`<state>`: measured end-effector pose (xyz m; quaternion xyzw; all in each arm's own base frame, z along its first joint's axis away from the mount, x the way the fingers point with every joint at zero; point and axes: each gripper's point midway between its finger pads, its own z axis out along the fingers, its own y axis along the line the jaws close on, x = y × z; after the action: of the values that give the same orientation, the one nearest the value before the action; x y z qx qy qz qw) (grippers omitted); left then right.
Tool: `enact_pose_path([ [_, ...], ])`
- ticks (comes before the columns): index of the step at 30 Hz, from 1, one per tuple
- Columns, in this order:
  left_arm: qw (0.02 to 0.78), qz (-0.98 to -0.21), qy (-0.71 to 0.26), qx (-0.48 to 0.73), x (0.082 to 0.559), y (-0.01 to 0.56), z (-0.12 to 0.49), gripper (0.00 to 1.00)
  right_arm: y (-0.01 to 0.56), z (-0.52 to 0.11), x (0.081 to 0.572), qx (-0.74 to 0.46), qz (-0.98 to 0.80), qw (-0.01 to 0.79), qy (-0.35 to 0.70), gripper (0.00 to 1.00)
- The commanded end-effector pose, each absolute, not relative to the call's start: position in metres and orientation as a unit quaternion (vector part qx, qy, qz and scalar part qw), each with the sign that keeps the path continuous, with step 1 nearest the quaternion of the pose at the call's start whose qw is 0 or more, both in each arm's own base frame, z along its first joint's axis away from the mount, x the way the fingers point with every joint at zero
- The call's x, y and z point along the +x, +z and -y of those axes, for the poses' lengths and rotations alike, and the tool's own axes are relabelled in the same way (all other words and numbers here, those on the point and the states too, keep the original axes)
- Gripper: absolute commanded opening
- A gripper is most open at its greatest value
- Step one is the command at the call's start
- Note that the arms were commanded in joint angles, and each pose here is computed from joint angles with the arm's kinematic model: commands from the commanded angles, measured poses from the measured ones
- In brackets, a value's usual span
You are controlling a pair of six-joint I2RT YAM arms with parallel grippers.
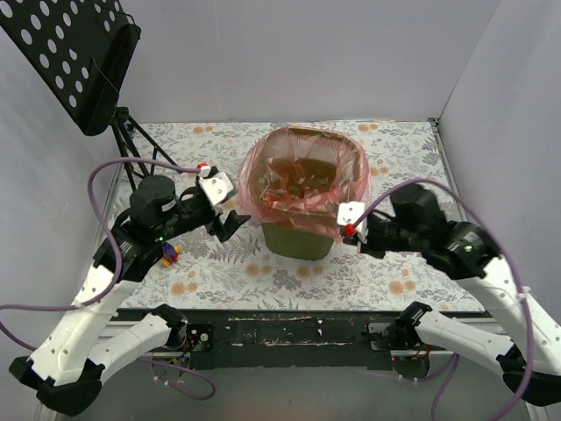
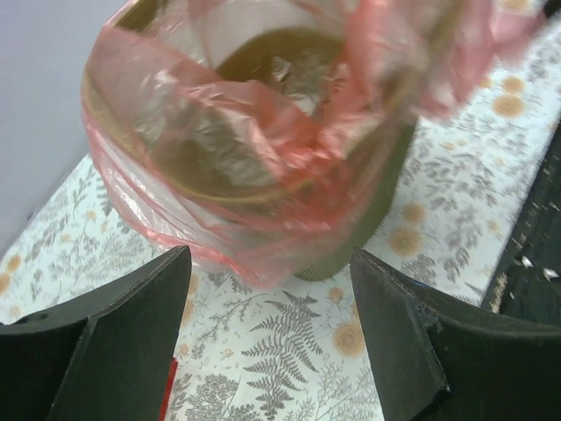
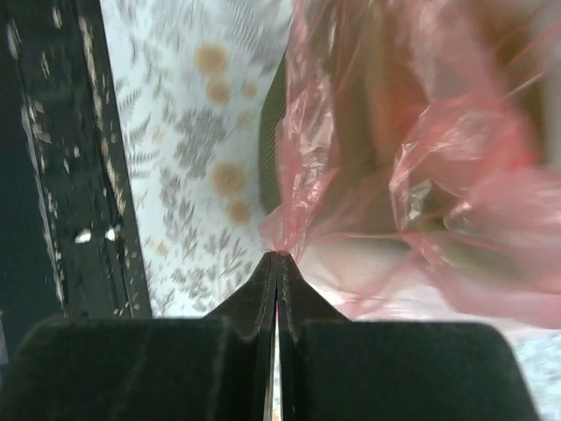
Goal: Put the trash bags into the trash bin
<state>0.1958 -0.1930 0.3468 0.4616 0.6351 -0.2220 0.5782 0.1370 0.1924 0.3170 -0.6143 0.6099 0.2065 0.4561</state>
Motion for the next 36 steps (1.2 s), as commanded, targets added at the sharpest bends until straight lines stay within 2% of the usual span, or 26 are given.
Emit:
enact_pose_path([
  [1,0.625,-0.67,-0.202,0.347,0.242,0.358,0.191,0.75,0.252,-0.195,0.153,-0.605,-0.628,0.453,0.185,0.01],
  [4,0.639,-0.682,-0.201,0.293,0.261,0.367,0.191,0.79,0.215,-0.19,0.159,-0.607,-0.638,0.445,0.163,0.02],
  [6,0.641,-0.685,-0.209,0.275,0.265,0.373,0.192,0.82,0.22,-0.189,0.154,-0.614,-0.634,0.439,0.17,0.16],
  [8,0.652,-0.678,-0.21,0.267,0.267,0.386,0.192,0.83,0.229,-0.184,0.138,-0.623,-0.636,0.415,0.187,0.34],
  [11,0.672,-0.652,-0.208,0.284,0.27,0.408,0.196,0.84,0.256,-0.172,0.123,-0.615,-0.641,0.416,0.196,0.45],
  [13,0.678,-0.65,-0.204,0.278,0.279,0.41,0.198,0.82,0.286,-0.17,0.124,-0.601,-0.633,0.448,0.193,0.46],
  [16,0.694,-0.66,-0.18,0.225,0.302,0.408,0.186,0.71,0.335,-0.171,0.136,-0.591,-0.611,0.497,0.172,0.44],
  [20,0.716,-0.677,-0.113,0.124,0.34,0.402,0.147,0.61,0.413,-0.173,0.173,-0.538,-0.581,0.6,0.114,0.41],
  [22,0.703,-0.697,-0.104,0.092,0.356,0.389,0.134,0.57,0.437,-0.19,0.193,-0.517,-0.577,0.622,0.116,0.39],
  [24,0.68,-0.72,-0.12,0.065,0.364,0.373,0.131,0.59,0.448,-0.214,0.204,-0.52,-0.578,0.611,0.148,0.38],
  [27,0.643,-0.736,-0.198,0.079,0.355,0.359,0.153,0.73,0.446,-0.254,0.219,-0.541,-0.588,0.569,0.195,0.39],
  [29,0.618,-0.74,-0.243,0.107,0.343,0.353,0.169,0.77,0.443,-0.268,0.228,-0.54,-0.603,0.548,0.212,0.4],
  [33,0.577,-0.771,-0.244,0.112,0.342,0.318,0.173,0.72,0.425,-0.284,0.23,-0.556,-0.61,0.515,0.234,0.4],
  [36,0.558,-0.79,-0.228,0.116,0.35,0.287,0.173,0.63,0.404,-0.288,0.237,-0.55,-0.631,0.494,0.234,0.36],
])
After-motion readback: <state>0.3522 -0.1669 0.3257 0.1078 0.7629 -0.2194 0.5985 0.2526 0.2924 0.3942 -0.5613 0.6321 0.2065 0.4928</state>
